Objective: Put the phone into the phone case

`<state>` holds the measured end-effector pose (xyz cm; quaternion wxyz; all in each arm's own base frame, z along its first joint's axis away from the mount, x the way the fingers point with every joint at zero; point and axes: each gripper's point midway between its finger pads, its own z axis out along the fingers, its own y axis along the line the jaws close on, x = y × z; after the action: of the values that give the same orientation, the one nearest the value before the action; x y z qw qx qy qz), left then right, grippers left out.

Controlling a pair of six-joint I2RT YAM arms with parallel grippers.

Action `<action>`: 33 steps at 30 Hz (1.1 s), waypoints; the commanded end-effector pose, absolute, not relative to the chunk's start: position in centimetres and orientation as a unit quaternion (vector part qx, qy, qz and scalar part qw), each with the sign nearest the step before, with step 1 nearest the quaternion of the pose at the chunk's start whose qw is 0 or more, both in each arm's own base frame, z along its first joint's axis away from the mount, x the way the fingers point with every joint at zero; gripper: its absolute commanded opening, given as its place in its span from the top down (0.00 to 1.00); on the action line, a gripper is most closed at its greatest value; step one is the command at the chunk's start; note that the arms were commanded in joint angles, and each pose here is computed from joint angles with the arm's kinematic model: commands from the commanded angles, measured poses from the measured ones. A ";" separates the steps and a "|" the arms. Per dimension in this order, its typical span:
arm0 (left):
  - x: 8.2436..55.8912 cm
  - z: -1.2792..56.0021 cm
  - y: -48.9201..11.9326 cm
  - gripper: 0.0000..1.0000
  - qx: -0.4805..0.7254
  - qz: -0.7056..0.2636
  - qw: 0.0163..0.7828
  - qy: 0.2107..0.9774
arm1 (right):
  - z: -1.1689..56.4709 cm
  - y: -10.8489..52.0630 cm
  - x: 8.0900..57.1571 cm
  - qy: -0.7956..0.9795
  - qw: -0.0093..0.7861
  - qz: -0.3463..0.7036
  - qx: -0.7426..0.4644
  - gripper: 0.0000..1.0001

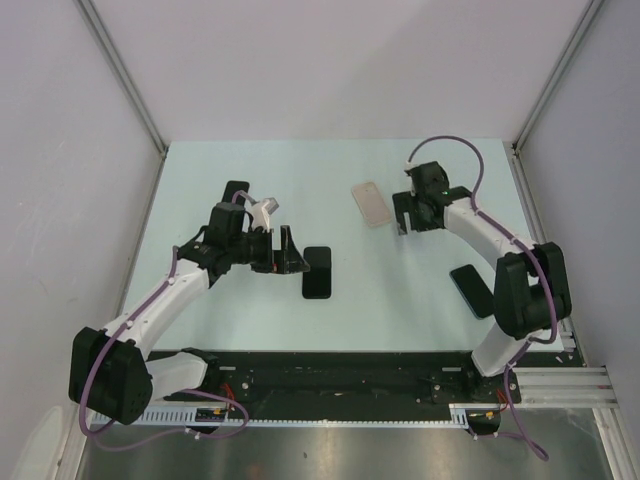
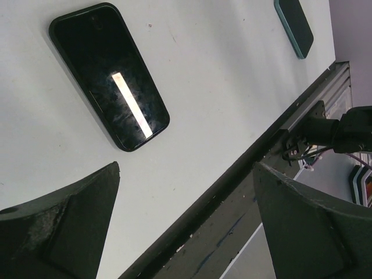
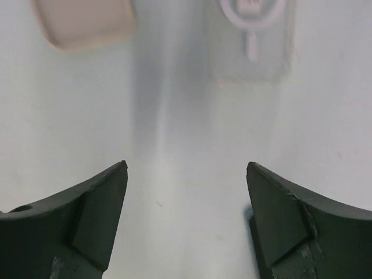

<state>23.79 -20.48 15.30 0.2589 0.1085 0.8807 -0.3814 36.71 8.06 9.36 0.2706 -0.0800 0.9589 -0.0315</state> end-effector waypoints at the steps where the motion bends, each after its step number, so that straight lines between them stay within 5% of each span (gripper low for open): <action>1: 24.0 16.3 -20.6 0.01 0.119 -0.383 0.279 0.872 | 12.2 13.9 42.9 0.928 0.368 0.028 -0.049 0.16; 13: 24.2 16.1 -20.5 0.02 0.116 -0.378 0.277 0.876 | 6.7 16.8 50.5 0.931 0.360 0.052 -0.036 0.40; 33: 24.1 16.1 -20.6 0.03 0.116 -0.383 0.274 0.874 | 3.9 16.4 50.5 0.944 0.319 0.030 -0.078 0.60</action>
<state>24.00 -20.29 15.16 0.2623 0.1052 0.8831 -0.3745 49.86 16.18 3.92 0.3175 -0.0655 0.9453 0.0368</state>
